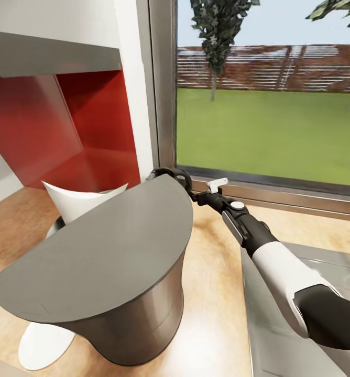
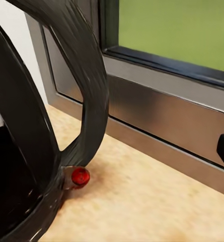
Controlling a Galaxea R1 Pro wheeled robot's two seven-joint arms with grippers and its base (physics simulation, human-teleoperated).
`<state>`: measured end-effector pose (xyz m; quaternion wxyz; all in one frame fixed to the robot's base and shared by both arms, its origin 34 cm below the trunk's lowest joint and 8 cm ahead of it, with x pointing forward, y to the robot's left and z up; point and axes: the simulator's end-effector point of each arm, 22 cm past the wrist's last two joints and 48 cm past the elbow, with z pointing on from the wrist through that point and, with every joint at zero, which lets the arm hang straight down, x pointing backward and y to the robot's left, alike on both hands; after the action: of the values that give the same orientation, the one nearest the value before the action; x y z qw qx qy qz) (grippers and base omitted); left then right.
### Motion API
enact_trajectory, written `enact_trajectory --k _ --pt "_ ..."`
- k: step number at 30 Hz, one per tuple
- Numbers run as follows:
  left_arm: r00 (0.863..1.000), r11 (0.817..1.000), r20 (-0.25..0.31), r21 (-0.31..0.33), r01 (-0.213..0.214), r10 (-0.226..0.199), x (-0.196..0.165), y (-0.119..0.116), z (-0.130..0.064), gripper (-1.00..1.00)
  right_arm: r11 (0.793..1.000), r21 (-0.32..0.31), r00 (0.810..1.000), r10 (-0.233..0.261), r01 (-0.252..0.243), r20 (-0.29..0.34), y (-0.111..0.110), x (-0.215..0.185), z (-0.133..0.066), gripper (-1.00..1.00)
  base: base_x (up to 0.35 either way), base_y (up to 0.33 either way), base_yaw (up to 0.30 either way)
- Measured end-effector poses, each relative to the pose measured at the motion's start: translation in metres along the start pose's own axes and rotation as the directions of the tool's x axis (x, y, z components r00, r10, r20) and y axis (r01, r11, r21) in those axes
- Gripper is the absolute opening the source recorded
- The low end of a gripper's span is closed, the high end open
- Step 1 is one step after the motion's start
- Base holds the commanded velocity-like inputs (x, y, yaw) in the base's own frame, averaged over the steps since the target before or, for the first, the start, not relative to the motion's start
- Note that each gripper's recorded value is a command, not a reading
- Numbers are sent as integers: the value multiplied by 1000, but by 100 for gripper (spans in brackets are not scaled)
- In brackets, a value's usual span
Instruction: Set up a coffee station on the kitchen countertop: keep the coffee maker on the countertop, move the bottle of coffee from the kitchen shelf to the counter next to the coffee maker, place a paper coffee filter on top of the coffee maker, put the saucer next to the coffee maker with the coffee cup on the saucer, and place the electric kettle next to the coffee maker.
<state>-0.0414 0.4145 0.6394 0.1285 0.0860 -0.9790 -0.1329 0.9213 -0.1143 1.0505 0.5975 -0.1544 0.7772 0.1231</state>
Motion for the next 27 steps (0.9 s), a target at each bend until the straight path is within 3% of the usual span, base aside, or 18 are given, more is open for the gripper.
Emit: enact_trajectory --k 20,27 --pt "1000 1000 -30 -6 -8 7 11 3 -2 100 1000 -1 1000 13 -13 -23 -2 21 8 100 0 0 0" --pt "999 1000 -33 -6 -8 8 12 3 -3 100 1000 -4 999 2 -2 46 1 -11 7 100 0 0 0"
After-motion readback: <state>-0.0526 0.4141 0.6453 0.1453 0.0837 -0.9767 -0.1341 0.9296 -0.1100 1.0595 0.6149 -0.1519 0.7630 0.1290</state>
